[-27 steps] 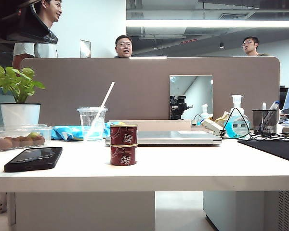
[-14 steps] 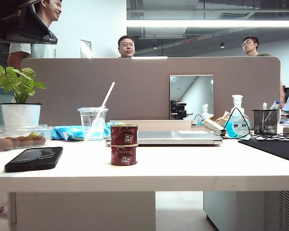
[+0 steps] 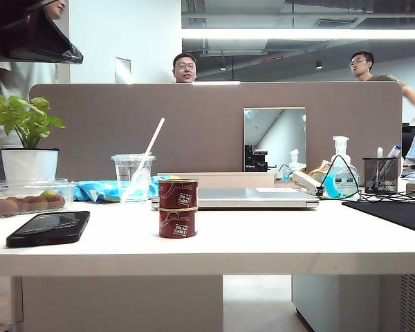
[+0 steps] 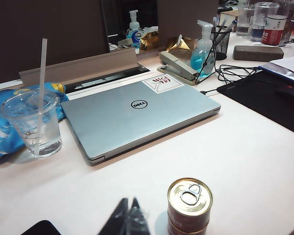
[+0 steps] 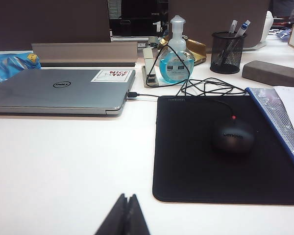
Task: Stack a can of tomatoes on the right onto the can of tomatoes on the left.
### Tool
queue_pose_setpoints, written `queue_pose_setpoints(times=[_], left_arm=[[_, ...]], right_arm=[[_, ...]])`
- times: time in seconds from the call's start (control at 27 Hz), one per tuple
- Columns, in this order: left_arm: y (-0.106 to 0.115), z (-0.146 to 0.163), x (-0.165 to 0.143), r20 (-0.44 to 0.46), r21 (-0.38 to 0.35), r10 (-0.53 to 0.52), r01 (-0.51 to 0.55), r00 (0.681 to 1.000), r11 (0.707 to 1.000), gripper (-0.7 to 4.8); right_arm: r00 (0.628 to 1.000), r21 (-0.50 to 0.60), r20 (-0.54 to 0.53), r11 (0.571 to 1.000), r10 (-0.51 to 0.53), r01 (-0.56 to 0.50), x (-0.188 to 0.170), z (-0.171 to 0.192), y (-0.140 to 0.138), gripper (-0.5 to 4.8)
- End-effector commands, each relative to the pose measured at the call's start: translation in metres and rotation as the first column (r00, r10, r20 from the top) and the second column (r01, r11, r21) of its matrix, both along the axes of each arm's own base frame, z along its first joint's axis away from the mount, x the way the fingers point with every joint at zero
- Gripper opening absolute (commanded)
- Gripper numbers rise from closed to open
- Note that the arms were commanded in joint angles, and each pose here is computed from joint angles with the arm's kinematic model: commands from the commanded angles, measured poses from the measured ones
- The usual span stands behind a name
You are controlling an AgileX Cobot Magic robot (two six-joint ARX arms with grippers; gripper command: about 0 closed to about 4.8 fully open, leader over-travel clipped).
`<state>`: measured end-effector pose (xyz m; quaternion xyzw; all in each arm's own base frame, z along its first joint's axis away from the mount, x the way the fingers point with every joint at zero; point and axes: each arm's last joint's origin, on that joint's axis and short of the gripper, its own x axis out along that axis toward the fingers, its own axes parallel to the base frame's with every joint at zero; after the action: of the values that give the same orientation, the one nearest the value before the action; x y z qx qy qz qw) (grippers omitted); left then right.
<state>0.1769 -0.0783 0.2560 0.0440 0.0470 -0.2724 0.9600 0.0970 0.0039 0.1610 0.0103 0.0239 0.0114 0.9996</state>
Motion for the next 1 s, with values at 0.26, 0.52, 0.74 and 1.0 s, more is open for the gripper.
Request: queue_pose_setpoints(times=[0.26, 0.52, 0.74, 1.0], left_arm=[[-0.002, 0.002, -0.004, -0.002, -0.001, -0.024, 0.024, 1.000, 1.000, -0.04], [0.029, 0.021, -0.040, 0.076, 0.021, 0.061, -0.062, 0.995, 0.998, -0.04], [0.060, -0.010, -0.067, 0.091, -0.090, 0.270, -0.262, 0.959, 0.961, -0.04], [0.071, -0.050, -0.077, 0.074, -0.210, 0.402, -0.380, 0.913, 0.901, -0.04]], right_arm=[[1.000, 0.004, -0.004, 1.000, 0.002, -0.002, 0.000, -0.002, 0.000, 0.00], [1.000, 0.004, -0.008, 1.000, 0.008, -0.008, 0.000, -0.003, 0.000, 0.00], [1.000, 0.004, -0.008, 1.000, 0.005, -0.005, 0.000, -0.003, 0.000, 0.00], [1.000, 0.004, -0.008, 1.000, 0.003, -0.003, 0.000, -0.003, 0.000, 0.00]])
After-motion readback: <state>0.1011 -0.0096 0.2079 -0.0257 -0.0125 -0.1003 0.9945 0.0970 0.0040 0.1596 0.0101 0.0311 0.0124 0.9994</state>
